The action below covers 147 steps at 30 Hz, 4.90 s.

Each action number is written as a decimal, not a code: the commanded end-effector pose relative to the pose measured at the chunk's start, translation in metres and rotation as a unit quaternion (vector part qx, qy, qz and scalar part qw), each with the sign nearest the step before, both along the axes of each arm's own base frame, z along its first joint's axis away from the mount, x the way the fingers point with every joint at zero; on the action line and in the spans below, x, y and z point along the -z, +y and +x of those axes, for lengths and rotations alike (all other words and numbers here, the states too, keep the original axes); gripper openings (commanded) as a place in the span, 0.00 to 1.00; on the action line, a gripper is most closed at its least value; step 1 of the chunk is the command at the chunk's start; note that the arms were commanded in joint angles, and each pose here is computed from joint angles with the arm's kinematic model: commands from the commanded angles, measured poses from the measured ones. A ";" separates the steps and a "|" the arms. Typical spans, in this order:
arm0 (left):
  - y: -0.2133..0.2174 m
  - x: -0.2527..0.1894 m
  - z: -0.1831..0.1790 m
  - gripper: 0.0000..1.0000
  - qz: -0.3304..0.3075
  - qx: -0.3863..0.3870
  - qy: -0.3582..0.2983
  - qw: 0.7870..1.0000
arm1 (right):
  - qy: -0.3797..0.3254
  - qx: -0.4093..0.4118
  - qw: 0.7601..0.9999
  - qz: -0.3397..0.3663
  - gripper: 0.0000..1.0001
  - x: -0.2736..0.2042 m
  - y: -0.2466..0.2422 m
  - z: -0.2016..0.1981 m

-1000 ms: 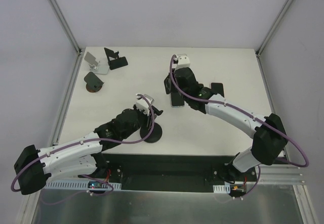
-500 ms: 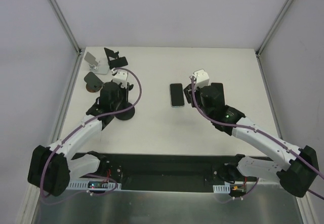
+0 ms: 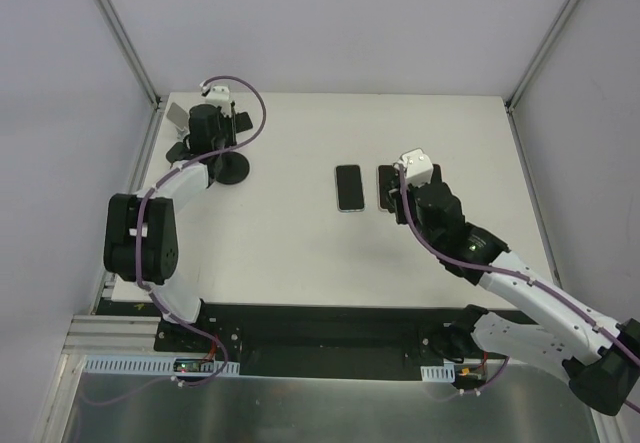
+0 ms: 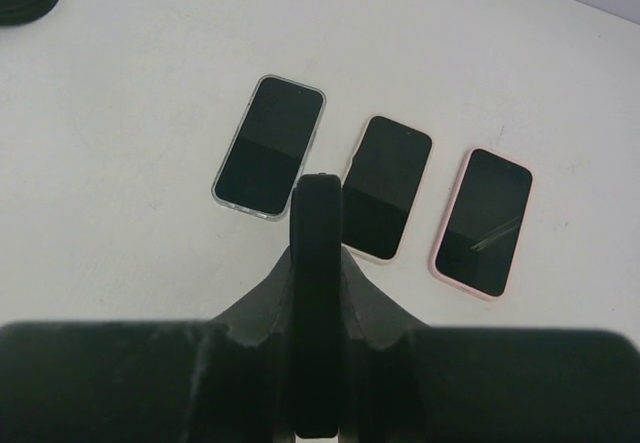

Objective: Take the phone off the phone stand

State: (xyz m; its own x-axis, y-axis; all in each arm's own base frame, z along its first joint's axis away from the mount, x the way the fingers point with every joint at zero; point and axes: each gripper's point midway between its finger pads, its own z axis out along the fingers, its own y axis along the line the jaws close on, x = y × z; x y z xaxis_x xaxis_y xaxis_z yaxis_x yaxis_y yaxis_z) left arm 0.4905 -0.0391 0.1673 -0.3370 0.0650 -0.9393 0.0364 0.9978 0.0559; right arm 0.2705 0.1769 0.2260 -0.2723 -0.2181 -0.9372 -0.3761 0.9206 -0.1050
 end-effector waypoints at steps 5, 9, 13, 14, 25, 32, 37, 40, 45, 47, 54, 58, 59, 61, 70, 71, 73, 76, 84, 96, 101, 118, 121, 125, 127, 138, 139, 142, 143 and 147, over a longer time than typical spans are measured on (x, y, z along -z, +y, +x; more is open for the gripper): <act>0.007 -0.068 0.069 0.00 -0.033 0.005 -0.118 0.993 | -0.046 0.028 0.999 0.008 0.01 -0.035 -0.022 -0.003; 0.012 -0.058 0.071 0.09 -0.029 -0.007 -0.108 0.994 | -0.045 0.030 0.999 0.008 0.01 -0.037 -0.023 -0.004; 0.018 -0.051 0.065 0.35 -0.022 -0.015 -0.099 0.995 | -0.045 0.025 0.999 0.014 0.01 -0.041 -0.022 -0.006; 0.019 -0.056 0.062 0.40 -0.016 -0.014 -0.102 0.995 | -0.046 0.024 0.999 0.015 0.01 -0.042 -0.022 -0.005; -0.005 -0.104 0.010 0.88 -0.002 0.039 -0.120 0.992 | -0.034 0.020 0.997 0.060 0.01 -0.056 -0.014 -0.010; -0.085 -0.149 -0.078 0.96 0.059 0.142 -0.178 0.972 | 0.011 0.050 0.992 0.111 0.01 -0.062 -0.014 -0.015; -0.145 -0.140 -0.139 0.98 0.053 0.227 -0.180 0.956 | 0.049 0.074 0.984 0.155 0.01 -0.061 -0.012 -0.021; -0.188 -0.134 -0.178 0.99 0.052 0.291 -0.185 0.937 | 0.075 0.095 0.973 0.197 0.01 -0.062 -0.011 -0.026; -0.257 -0.128 -0.235 0.99 0.034 0.395 -0.190 0.898 | 0.123 0.120 0.944 0.280 0.01 -0.063 -0.003 -0.034; -0.284 -0.119 -0.254 0.99 0.037 0.431 -0.185 0.882 | 0.136 0.126 0.934 0.306 0.01 -0.062 -0.001 -0.037; -0.345 -0.104 -0.289 0.99 0.068 0.506 -0.188 0.839 | 0.188 0.142 0.894 0.381 0.01 -0.052 0.011 -0.046; -0.362 -0.090 -0.299 0.94 0.126 0.527 -0.200 0.816 | 0.205 0.151 0.874 0.414 0.01 -0.046 0.015 -0.048; -0.361 -0.088 -0.297 0.93 0.136 0.521 -0.200 0.819 | 0.211 0.154 0.868 0.422 0.01 -0.045 0.017 -0.048; -0.365 -0.083 -0.296 0.90 0.155 0.515 -0.202 0.818 | 0.222 0.153 0.864 0.426 0.01 -0.041 0.020 -0.050; -0.377 -0.068 -0.288 0.76 0.215 0.476 -0.219 0.824 | 0.237 0.168 0.831 0.474 0.01 -0.037 0.023 -0.050; -0.378 -0.067 -0.289 0.74 0.218 0.475 -0.219 0.824 | 0.237 0.169 0.829 0.477 0.01 -0.037 0.024 -0.049; -0.378 -0.065 -0.287 0.69 0.224 0.464 -0.218 0.829 | 0.239 0.171 0.823 0.486 0.01 -0.038 0.025 -0.049; -0.374 -0.064 -0.282 0.66 0.227 0.446 -0.218 0.838 | 0.237 0.178 0.812 0.502 0.01 -0.038 0.024 -0.048; -0.365 -0.059 -0.275 0.41 0.229 0.416 -0.206 0.855 | 0.233 0.191 0.793 0.529 0.01 -0.037 0.020 -0.046; -0.353 -0.058 -0.277 0.00 0.220 0.402 -0.194 0.868 | 0.179 0.214 0.769 0.576 0.61 -0.049 0.001 -0.036; -0.337 -0.047 -0.271 0.00 0.183 0.382 -0.151 0.893 | 0.120 0.213 0.796 0.554 0.97 -0.068 -0.016 -0.031; -0.230 -0.004 -0.187 0.00 -0.234 0.260 0.144 0.925 | -0.075 0.180 0.919 0.343 0.96 -0.106 -0.096 -0.055; -0.223 0.000 -0.170 0.00 -0.304 0.240 0.178 0.905 | -0.081 0.167 0.930 0.317 0.97 -0.104 -0.097 -0.058; -0.217 0.010 -0.144 0.00 -0.370 0.203 0.216 0.880 | -0.075 0.155 0.940 0.295 0.97 -0.098 -0.096 -0.060; -0.219 0.010 -0.135 0.00 -0.387 0.200 0.229 0.870 | -0.070 0.153 0.943 0.287 0.97 -0.096 -0.095 -0.060; -0.237 0.045 -0.089 0.00 -0.413 0.187 0.284 0.845 | -0.055 0.150 0.955 0.249 0.98 -0.089 -0.099 -0.065; -0.239 0.042 -0.085 0.00 -0.414 0.189 0.281 0.845 | -0.054 0.151 0.956 0.246 0.98 -0.088 -0.099 -0.065; -0.241 0.054 -0.078 0.00 -0.414 0.183 0.290 0.843 | -0.051 0.154 0.958 0.235 0.98 -0.086 -0.101 -0.065; -0.241 0.060 -0.077 0.00 -0.414 0.180 0.295 0.842 | -0.049 0.154 0.959 0.232 0.98 -0.086 -0.100 -0.065; -0.242 0.068 -0.075 0.00 -0.416 0.181 0.309 0.836 | -0.049 0.156 0.963 0.214 0.97 -0.082 -0.103 -0.064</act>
State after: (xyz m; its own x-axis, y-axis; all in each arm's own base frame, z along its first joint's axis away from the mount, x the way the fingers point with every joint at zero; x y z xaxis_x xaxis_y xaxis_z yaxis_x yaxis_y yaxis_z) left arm 0.3983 -0.2695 0.0696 -0.8874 -0.3136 -0.3379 0.0469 0.6678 -0.7428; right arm 0.2064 0.0791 0.2969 -0.1858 0.3032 -0.9346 -0.0822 0.9431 0.3223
